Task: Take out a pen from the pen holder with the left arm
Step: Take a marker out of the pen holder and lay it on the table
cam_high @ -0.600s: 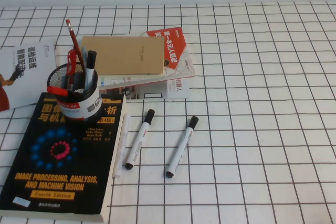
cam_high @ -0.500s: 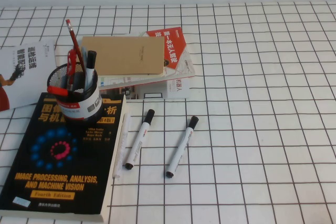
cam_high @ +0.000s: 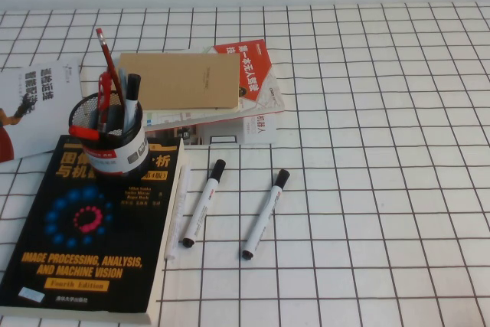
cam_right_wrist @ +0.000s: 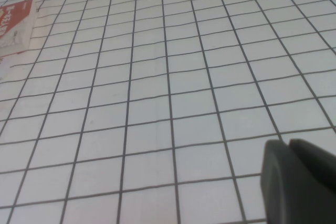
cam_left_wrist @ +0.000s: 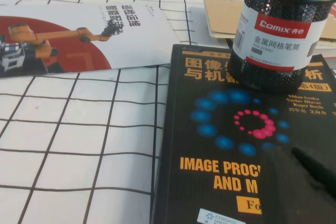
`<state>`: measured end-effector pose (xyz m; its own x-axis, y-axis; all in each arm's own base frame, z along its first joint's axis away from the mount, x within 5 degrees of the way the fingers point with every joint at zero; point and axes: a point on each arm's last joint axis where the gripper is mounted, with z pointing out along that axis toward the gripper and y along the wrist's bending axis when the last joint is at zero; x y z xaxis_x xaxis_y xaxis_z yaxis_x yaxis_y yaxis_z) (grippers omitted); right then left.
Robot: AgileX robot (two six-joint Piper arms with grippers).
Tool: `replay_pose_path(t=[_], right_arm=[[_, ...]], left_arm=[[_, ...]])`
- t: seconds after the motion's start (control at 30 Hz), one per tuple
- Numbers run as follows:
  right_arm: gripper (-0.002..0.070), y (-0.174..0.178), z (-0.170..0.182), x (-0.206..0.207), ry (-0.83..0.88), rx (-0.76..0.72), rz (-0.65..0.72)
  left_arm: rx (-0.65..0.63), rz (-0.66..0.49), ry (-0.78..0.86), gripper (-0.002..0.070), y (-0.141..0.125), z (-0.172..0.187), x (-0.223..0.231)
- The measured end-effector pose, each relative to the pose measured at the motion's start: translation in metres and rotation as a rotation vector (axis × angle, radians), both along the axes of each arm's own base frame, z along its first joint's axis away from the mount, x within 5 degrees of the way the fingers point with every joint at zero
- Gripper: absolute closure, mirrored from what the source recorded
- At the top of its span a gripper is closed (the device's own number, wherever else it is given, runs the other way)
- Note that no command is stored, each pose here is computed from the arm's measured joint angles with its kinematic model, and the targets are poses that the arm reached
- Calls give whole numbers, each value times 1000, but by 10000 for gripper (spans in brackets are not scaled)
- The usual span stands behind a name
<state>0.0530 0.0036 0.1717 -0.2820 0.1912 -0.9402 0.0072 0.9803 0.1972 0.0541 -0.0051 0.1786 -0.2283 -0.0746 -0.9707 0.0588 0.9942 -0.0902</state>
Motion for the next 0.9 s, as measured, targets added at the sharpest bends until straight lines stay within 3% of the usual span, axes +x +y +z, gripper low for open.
replay_pose_path(t=[0.73,0.8,0.9], right_arm=[[693,0,0,0,0,0,0],[692,0,0,0,0,0,0],[693,0,0,0,0,0,0]], left_arm=[[-8,1,1,678,0,0,0],[-78,6,0,678,-1,1,0],[-369,27,-13,678,-4,4,1]])
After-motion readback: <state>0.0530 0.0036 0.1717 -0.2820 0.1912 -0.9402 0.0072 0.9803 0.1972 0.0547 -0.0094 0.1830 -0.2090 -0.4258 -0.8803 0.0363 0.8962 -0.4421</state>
